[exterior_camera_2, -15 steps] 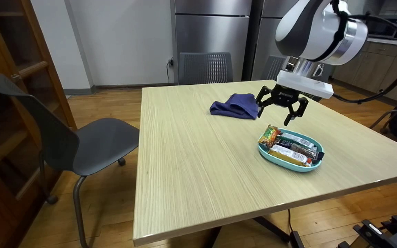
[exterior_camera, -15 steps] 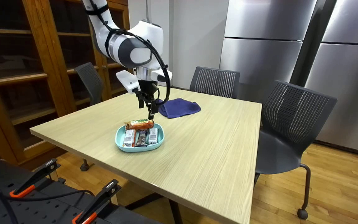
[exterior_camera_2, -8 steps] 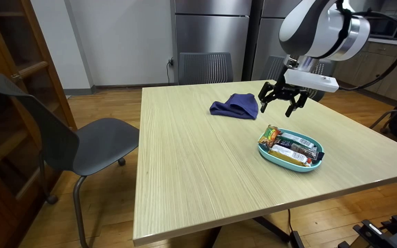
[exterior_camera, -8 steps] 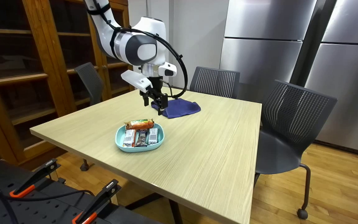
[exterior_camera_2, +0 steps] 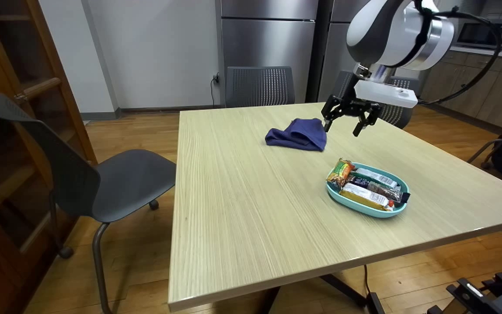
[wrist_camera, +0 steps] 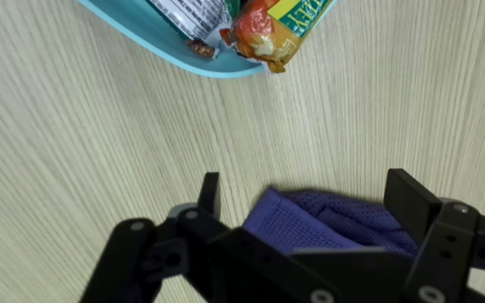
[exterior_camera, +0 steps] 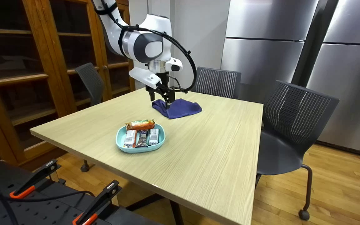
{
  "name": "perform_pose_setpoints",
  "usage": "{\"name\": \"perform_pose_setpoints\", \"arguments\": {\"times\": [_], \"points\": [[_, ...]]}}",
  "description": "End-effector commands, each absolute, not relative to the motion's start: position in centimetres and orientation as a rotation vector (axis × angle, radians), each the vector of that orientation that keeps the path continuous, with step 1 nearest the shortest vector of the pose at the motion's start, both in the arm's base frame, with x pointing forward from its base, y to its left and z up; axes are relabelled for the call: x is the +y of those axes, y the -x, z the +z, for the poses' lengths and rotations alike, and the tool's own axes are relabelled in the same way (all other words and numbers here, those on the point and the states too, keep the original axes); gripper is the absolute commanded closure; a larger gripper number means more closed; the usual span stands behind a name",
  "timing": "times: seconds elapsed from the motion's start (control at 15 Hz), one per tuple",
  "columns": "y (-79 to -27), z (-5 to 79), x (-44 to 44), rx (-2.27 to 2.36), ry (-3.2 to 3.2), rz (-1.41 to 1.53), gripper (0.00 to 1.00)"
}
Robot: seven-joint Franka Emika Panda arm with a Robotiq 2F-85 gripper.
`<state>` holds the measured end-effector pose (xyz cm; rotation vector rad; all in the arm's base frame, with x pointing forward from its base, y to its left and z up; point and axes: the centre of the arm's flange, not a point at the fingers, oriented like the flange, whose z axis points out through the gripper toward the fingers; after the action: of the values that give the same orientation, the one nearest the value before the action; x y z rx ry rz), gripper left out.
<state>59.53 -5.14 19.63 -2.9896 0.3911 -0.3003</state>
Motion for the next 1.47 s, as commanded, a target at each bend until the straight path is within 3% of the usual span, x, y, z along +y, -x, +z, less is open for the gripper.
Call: {"name": "perform_pose_setpoints", "arguments": {"times": [0.0,1.4], "points": [[-59.6,19.5,-5.2,0.389,2.99,-0.299,0.0],[-62.3,16.5,-5.1,0.243,3.09,-0.3,0.0]]}}
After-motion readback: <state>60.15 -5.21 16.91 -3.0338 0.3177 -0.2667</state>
